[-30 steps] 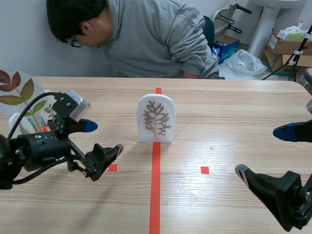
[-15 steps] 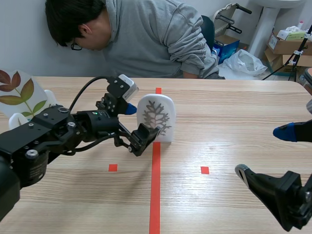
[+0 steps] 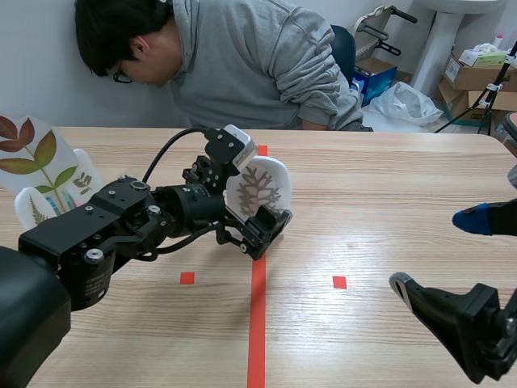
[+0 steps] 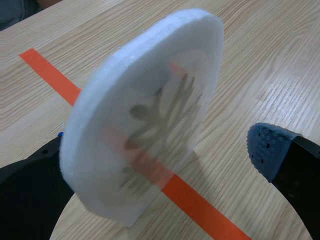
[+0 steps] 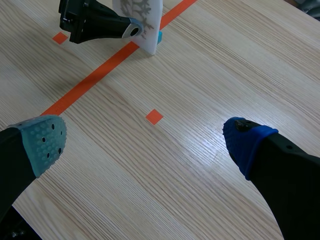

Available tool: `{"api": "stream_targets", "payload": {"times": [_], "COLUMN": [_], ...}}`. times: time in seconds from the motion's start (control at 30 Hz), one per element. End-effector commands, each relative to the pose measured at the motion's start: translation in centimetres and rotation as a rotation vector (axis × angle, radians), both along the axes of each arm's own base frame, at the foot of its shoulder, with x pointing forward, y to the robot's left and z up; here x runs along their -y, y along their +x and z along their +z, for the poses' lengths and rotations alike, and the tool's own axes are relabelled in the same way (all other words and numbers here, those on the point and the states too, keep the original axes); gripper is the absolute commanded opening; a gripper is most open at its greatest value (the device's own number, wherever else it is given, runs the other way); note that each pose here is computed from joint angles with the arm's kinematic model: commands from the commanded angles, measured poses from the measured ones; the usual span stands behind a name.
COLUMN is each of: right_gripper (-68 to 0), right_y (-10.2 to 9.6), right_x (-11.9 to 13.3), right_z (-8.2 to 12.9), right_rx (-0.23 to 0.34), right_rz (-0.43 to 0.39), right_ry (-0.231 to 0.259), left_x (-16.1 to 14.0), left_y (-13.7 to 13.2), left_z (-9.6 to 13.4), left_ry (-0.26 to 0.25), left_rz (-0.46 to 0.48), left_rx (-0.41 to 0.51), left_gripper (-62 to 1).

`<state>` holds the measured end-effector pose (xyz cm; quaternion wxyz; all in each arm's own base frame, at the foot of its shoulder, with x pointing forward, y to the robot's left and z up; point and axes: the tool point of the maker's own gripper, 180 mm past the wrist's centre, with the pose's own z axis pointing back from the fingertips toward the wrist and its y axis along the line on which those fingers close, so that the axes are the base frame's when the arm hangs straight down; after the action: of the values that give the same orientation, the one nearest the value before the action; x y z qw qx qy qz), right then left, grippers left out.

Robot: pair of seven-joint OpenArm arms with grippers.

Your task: Do the leaf sorting experiment

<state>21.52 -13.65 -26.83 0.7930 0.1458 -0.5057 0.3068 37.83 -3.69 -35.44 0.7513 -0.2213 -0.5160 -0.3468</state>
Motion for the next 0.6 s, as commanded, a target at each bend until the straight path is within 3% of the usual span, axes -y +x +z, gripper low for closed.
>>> {"api": "stream_targets", "payload": {"times": [0.0, 0.1, 0.23, 0.43, 0.57], "right_gripper": [-1.9, -1.9, -1.9, -1.9, -1.9], "right_y": [0.51, 0.51, 0.51, 0.51, 0.51], "right_x": [-0.21, -0.21, -0.21, -0.21, -0.21], "right_z": [1.00, 1.00, 1.00, 1.00, 1.00], "right_rx": [0.034, 0.034, 0.034, 0.034, 0.034], "right_rz": [0.009, 0.009, 0.009, 0.009, 0.009], "right_ry": [0.010, 0.010, 0.010, 0.010, 0.010], "left_x": [-0.11, -0.12, -0.11, -0.13, -0.08], "left_y": [0.79, 0.80, 0.81, 0.86, 0.91], "left_z": [1.34, 1.34, 1.37, 1.53, 1.73], "left_ry": [-0.005, -0.005, -0.007, -0.016, -0.025], "left_rz": [-0.005, -0.003, -0.003, 0.003, 0.003], "left_rx": [0.047, 0.047, 0.048, 0.058, 0.066], "left_gripper": [-9.8, -21.8, -28.9, -45.0, -51.3]}}
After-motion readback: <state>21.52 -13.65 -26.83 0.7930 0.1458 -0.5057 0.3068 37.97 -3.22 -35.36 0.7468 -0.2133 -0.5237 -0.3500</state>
